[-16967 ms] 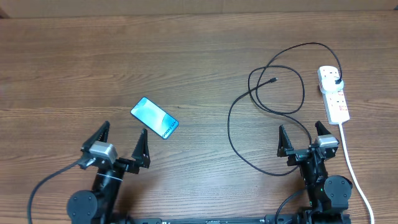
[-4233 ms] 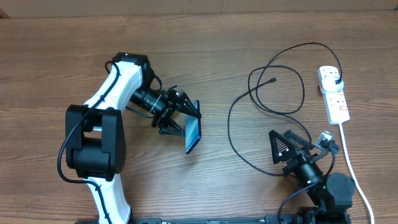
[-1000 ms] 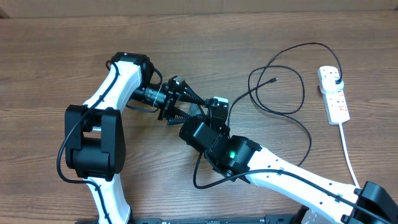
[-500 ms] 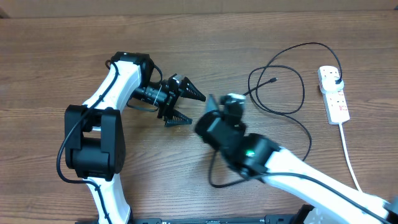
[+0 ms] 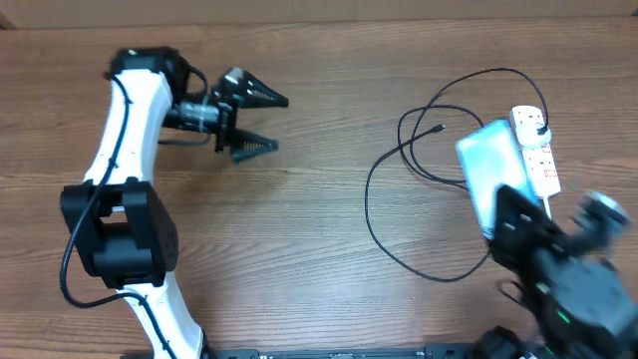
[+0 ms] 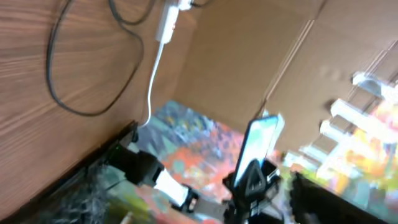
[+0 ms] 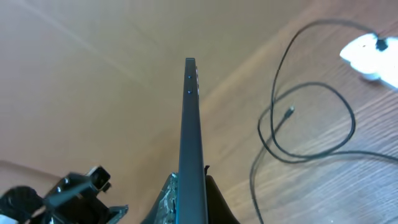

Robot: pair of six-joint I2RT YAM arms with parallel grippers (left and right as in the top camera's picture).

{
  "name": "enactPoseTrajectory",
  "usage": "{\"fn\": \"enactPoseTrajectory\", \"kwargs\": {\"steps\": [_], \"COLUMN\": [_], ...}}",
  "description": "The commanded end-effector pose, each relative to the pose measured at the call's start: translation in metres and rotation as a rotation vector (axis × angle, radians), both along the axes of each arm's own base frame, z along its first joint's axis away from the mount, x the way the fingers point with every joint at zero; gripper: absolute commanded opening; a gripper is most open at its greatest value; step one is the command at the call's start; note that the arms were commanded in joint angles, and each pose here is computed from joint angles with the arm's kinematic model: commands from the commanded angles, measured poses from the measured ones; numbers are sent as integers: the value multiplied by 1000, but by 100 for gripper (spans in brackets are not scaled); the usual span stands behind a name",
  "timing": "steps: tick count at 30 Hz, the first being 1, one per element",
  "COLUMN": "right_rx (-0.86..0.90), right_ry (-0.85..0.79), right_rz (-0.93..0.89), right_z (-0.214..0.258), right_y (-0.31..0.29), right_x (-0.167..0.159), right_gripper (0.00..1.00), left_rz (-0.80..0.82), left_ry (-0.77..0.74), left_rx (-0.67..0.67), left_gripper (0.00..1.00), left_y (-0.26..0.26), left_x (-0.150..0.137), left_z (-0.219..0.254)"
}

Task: Plug charger to phone and switch on socket
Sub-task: 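Open the left gripper and carry the phone right with the right gripper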

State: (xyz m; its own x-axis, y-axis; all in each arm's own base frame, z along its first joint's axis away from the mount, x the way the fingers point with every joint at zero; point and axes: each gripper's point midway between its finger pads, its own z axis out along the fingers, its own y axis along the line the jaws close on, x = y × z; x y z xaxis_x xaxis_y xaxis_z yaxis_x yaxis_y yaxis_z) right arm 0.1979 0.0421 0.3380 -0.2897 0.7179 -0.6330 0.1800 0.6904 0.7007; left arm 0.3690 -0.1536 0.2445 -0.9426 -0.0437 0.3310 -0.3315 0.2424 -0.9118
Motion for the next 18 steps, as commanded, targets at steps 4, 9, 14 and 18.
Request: {"fn": "enactPoseTrajectory", "kwargs": {"steps": [4, 9, 14, 18], "right_rx": [-16, -12, 50, 67], "right_ry": [37, 75, 78, 56], "right_rz": [-17, -43, -74, -73], "right_z": [-12, -31, -40, -43], "right_y": [-9, -7, -4, 3], "right_x": [-8, -3, 3, 13], "right_gripper": [4, 4, 4, 4], "left_rz": [-32, -42, 27, 118], "left_ry": [-322, -518, -681, -856], "left_rx": [69, 249, 591, 719], "left_gripper": [92, 90, 98, 100], "left_y": [4, 9, 28, 40], "left_x": [-19, -73, -144, -216], "left_z": [64, 110, 137, 165]}}
